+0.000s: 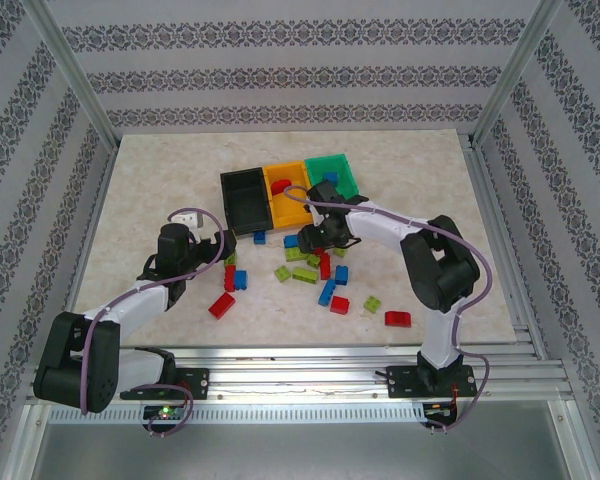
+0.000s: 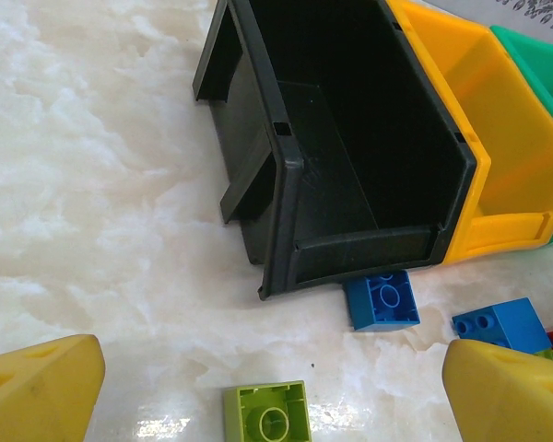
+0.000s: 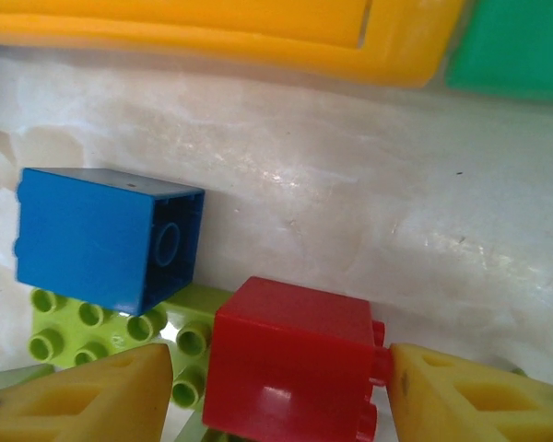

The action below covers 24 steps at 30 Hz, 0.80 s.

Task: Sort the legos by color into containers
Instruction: Pick up the lego from the center of the table.

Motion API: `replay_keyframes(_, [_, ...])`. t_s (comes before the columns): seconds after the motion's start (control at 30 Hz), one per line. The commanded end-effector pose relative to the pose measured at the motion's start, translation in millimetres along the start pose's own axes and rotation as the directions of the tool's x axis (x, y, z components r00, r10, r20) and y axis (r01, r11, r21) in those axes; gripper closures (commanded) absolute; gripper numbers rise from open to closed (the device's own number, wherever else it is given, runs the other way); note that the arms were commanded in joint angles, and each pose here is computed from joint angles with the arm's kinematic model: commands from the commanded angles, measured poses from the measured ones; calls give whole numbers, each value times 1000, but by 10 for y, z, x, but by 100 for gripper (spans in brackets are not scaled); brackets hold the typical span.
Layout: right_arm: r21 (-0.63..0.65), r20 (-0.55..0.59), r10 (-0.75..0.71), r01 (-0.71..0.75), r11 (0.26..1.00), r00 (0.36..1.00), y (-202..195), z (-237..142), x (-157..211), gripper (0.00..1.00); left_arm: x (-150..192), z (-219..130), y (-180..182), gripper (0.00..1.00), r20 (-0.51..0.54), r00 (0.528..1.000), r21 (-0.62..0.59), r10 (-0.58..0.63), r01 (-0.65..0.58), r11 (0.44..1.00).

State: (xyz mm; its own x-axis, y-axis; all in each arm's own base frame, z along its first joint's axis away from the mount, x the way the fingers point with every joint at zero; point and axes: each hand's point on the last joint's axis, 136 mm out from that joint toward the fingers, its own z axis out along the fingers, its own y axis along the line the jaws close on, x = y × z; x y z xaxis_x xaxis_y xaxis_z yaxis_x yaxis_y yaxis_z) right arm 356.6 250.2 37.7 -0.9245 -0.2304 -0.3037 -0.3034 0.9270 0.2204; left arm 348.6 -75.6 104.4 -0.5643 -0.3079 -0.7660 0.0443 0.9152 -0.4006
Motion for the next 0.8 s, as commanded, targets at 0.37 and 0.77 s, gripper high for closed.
replay_keyframes(0.37, [70, 9, -36, 35, 997, 999, -71, -99, -34, 60, -90, -15, 4, 5, 44, 999, 9, -14, 14, 1000])
replay_keyframes(0.77, [7, 233, -78, 79, 997, 969, 263, -762, -863, 58, -76, -4, 11, 5, 37, 999, 7, -17, 17, 1000])
